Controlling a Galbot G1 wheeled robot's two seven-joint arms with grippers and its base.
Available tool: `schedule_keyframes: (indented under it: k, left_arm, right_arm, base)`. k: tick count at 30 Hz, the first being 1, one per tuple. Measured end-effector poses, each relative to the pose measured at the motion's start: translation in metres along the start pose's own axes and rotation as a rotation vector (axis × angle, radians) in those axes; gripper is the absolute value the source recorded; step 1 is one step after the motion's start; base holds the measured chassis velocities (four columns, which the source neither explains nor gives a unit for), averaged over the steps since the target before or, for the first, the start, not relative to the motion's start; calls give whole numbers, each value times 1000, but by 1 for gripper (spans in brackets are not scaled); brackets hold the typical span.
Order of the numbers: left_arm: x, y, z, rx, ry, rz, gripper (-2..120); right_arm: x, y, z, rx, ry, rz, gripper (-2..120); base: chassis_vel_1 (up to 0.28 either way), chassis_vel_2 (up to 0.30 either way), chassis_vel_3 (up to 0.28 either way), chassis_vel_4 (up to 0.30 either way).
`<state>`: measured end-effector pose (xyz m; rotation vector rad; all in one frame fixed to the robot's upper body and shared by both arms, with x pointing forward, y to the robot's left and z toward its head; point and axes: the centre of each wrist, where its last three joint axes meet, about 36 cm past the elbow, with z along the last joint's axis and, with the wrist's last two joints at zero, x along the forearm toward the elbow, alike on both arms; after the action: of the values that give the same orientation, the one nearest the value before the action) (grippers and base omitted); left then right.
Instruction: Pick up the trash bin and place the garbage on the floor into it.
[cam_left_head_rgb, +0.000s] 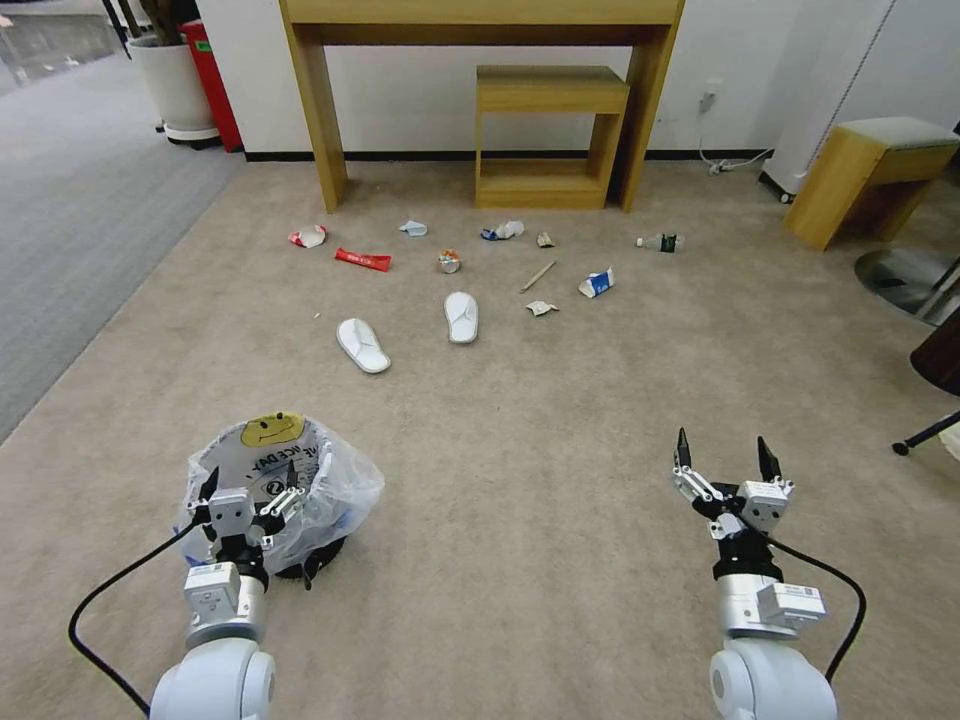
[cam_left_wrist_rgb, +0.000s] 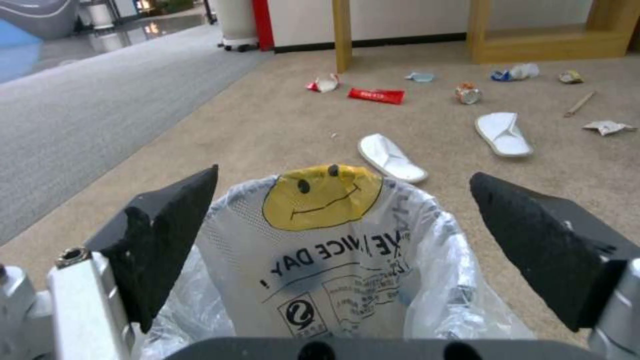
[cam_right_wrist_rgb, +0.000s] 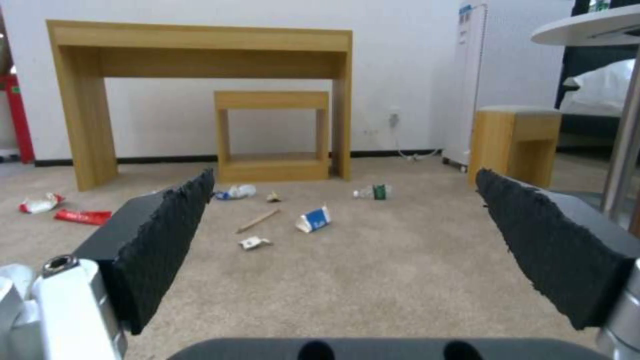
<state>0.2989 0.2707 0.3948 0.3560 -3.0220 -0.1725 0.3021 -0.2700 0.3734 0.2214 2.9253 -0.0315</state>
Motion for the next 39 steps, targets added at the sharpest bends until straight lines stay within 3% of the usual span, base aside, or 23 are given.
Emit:
schedule_keyframes:
  k: [39]
  left_arm:
    - [2, -1, -2, 4, -3, -3, 100]
  right_arm:
    - [2, -6, -1, 0, -15, -24, 100]
  base:
    - [-10, 9, 9, -9]
